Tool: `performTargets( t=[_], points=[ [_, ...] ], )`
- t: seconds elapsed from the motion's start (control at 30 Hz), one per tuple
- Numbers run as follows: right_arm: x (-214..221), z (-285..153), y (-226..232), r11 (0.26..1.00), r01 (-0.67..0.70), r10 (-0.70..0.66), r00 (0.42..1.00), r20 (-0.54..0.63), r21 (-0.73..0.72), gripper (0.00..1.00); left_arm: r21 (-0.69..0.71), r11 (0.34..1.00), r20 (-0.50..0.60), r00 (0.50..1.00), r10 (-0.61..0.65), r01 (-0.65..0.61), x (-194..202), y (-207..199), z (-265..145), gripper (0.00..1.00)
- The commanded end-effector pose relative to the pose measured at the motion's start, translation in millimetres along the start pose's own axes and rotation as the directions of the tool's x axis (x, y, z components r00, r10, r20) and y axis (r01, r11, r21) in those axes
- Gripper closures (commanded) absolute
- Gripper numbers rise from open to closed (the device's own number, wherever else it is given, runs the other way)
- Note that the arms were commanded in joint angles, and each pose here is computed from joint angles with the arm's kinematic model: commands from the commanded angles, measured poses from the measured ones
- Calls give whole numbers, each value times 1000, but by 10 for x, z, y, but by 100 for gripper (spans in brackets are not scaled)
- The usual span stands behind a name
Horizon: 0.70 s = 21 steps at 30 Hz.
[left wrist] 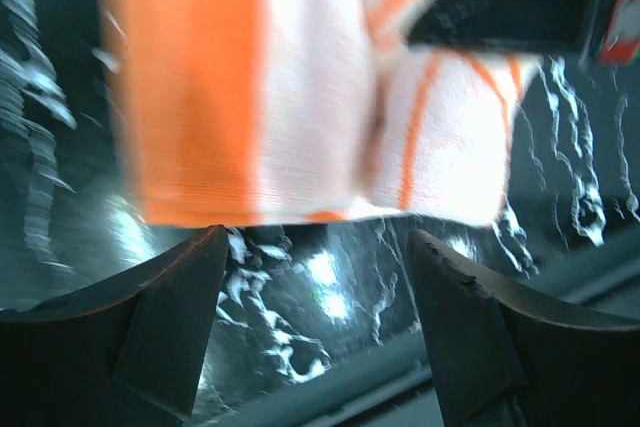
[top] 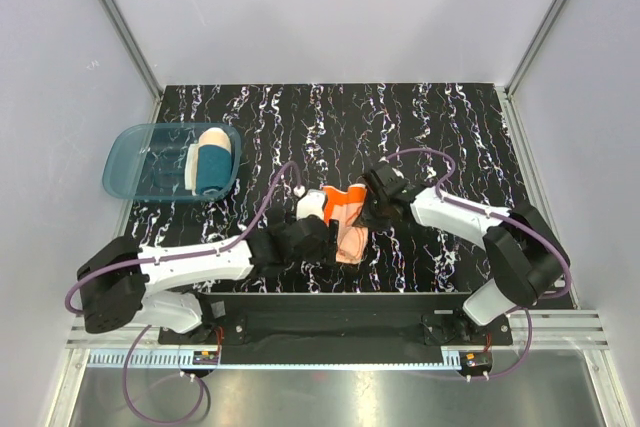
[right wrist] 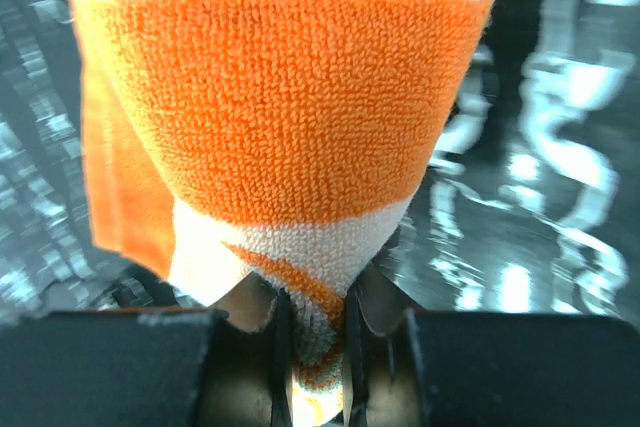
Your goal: Roll the towels
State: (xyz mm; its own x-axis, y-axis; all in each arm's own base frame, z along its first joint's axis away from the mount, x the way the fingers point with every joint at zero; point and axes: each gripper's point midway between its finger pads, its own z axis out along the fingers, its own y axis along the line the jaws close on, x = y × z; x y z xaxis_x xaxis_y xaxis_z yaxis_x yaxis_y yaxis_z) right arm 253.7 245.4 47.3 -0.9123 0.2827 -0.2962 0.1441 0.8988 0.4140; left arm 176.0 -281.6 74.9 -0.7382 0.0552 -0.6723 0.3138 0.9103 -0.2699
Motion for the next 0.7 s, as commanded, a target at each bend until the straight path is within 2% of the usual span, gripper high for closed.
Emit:
performTargets(
  t=[0.0, 0.03, 0.17, 0.33, 0.47, 0.67],
  points=[
    [63, -149, -696, 940, 52, -46, 999, -26, 339, 100, -197, 962, 86, 974, 211, -191, -359, 183, -107, 22],
    [59, -140, -675, 940, 53, -45, 998, -32, 336, 100, -198, 954, 123, 960, 252, -225, -493, 52, -147, 21],
    [77, -121, -639, 945, 58, -44, 998, -49, 323, 100, -189, 932, 146, 930, 337, -308, -575, -278, -106, 20],
    [99, -72, -658, 939, 67, -44, 996, -75, 338, 98, -140, 916, 148, 907, 394, -375, -430, -731, 13, 18],
    [140, -27, -666, 938, 75, -45, 994, -97, 339, 98, -91, 919, 170, 903, 394, -384, -373, -1040, 69, 16],
    [140, -27, -638, 941, 80, -48, 993, -104, 330, 98, -103, 900, 131, 892, 434, -423, -148, -1072, 286, 16]
  ],
)
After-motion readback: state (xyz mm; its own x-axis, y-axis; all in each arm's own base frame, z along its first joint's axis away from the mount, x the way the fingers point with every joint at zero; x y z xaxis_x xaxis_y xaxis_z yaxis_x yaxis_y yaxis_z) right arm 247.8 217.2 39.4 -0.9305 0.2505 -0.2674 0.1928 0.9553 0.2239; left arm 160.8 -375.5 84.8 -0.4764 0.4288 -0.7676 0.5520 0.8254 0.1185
